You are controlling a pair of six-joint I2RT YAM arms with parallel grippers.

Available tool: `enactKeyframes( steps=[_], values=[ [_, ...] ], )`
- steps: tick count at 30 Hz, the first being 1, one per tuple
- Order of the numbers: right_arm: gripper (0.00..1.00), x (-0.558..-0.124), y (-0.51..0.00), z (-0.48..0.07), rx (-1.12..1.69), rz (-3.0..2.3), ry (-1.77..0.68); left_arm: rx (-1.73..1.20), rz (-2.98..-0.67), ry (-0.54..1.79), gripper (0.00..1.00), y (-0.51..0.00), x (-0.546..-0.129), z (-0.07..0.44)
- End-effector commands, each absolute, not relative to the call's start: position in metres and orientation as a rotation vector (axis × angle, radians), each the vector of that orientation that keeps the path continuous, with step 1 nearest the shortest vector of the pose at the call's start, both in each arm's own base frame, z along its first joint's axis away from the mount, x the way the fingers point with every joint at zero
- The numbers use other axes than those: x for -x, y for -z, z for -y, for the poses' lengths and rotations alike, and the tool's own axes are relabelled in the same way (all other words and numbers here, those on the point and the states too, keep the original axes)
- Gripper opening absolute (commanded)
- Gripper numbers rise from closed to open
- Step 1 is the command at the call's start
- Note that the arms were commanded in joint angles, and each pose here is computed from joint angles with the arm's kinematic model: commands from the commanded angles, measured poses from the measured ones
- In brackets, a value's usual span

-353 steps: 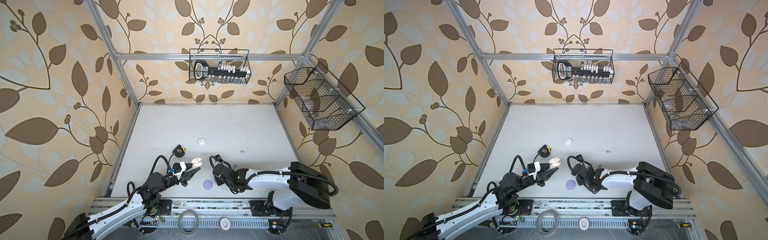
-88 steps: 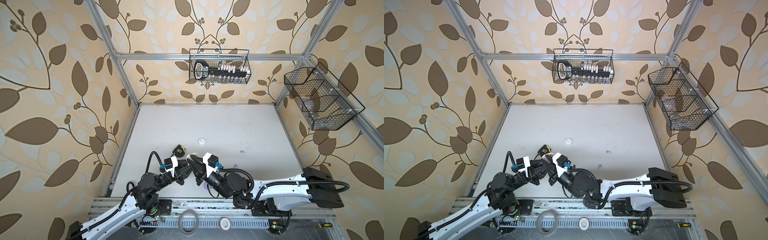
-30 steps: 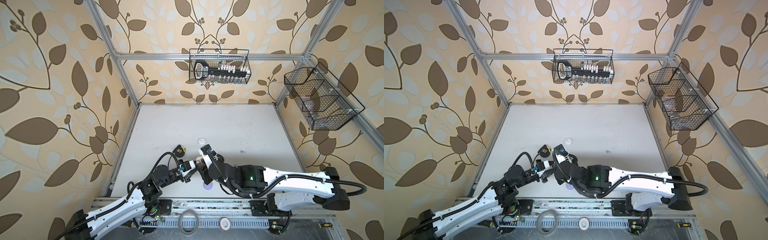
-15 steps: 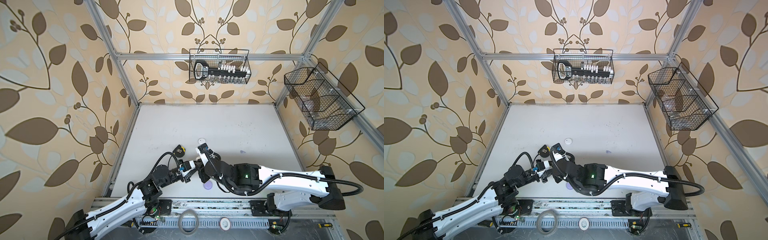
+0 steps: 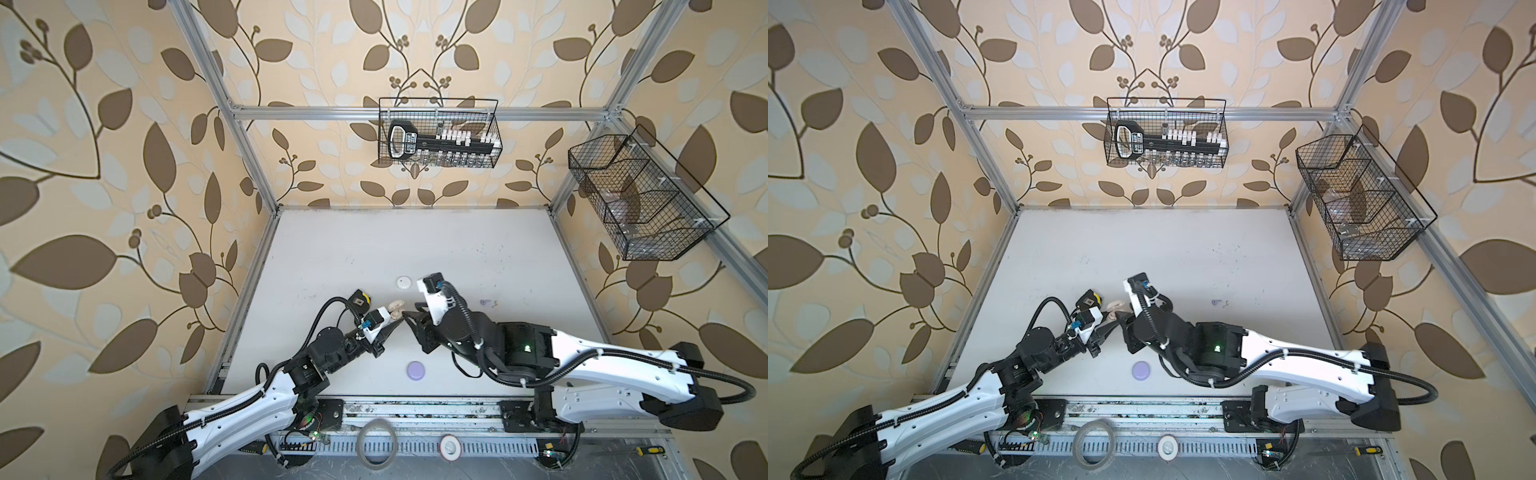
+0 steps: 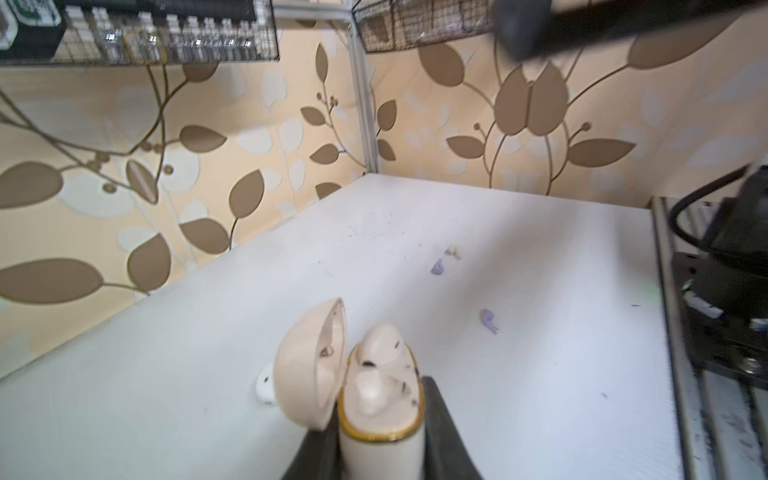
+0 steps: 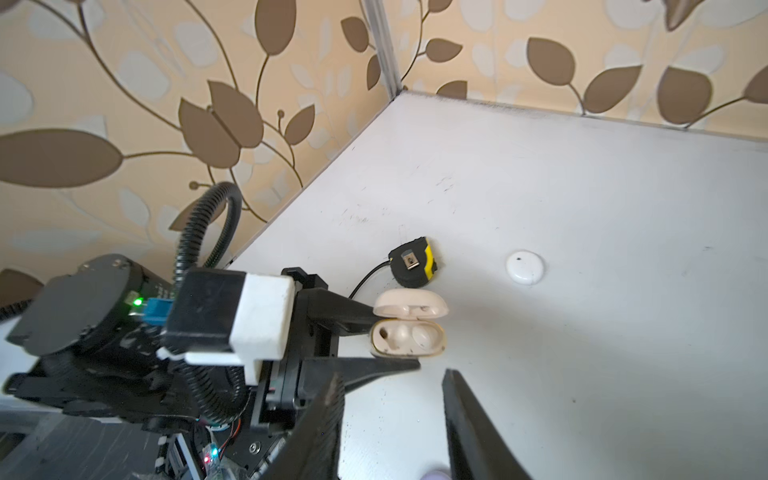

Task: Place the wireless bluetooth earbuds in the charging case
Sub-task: 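Withdraw the right gripper toward its side while the left gripper holds the case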

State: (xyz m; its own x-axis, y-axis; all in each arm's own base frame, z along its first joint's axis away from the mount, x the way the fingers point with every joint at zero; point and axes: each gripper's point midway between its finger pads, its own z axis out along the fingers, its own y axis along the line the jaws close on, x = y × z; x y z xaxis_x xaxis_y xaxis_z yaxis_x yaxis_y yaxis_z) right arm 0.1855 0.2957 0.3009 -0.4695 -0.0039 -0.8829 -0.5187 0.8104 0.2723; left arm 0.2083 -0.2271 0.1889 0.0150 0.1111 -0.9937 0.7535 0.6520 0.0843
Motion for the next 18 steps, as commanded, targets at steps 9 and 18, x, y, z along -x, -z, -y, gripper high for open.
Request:
enactKeyframes(
  steps=[9, 18],
  values=[
    [0.44, -0.297, -0.165, -0.045, -0.466, -2.133, -0.443, -0.617, -1.467, 0.696, 0.0, -0.206, -0.224, 0.216],
    [0.48, -0.328, -0.117, 0.027, -0.534, -2.419, -0.197, -0.625, -1.374, 0.702, 0.0, -0.224, -0.207, 0.207]
  ],
)
